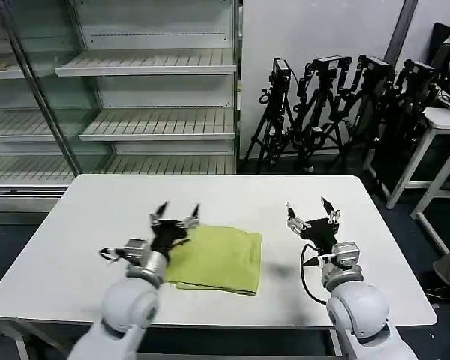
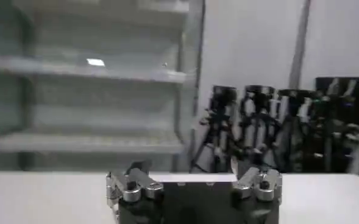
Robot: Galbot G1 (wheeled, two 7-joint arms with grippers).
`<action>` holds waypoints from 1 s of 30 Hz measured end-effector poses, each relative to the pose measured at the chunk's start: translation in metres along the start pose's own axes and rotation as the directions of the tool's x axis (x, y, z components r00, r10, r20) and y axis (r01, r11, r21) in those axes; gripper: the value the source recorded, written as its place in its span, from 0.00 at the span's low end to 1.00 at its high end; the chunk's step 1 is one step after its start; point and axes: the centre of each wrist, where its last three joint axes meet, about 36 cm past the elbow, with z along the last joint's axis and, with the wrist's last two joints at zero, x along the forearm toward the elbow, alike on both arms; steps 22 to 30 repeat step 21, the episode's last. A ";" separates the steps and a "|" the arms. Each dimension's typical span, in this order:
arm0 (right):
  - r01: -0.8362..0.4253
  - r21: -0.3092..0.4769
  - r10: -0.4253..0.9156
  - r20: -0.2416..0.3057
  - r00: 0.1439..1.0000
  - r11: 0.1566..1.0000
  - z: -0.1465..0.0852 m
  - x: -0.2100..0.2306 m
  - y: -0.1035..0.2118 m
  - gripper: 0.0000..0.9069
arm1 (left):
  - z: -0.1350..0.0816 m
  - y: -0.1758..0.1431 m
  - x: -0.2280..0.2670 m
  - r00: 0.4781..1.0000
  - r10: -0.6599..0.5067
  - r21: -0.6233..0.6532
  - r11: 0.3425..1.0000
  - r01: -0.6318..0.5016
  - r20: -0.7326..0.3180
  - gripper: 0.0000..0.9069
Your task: Fold and organize the clothes.
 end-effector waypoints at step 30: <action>-0.052 0.052 0.051 0.031 0.998 0.997 0.021 -0.003 -0.002 1.00 | 0.007 0.114 0.028 0.993 -0.021 -0.232 0.972 0.047 0.113 1.00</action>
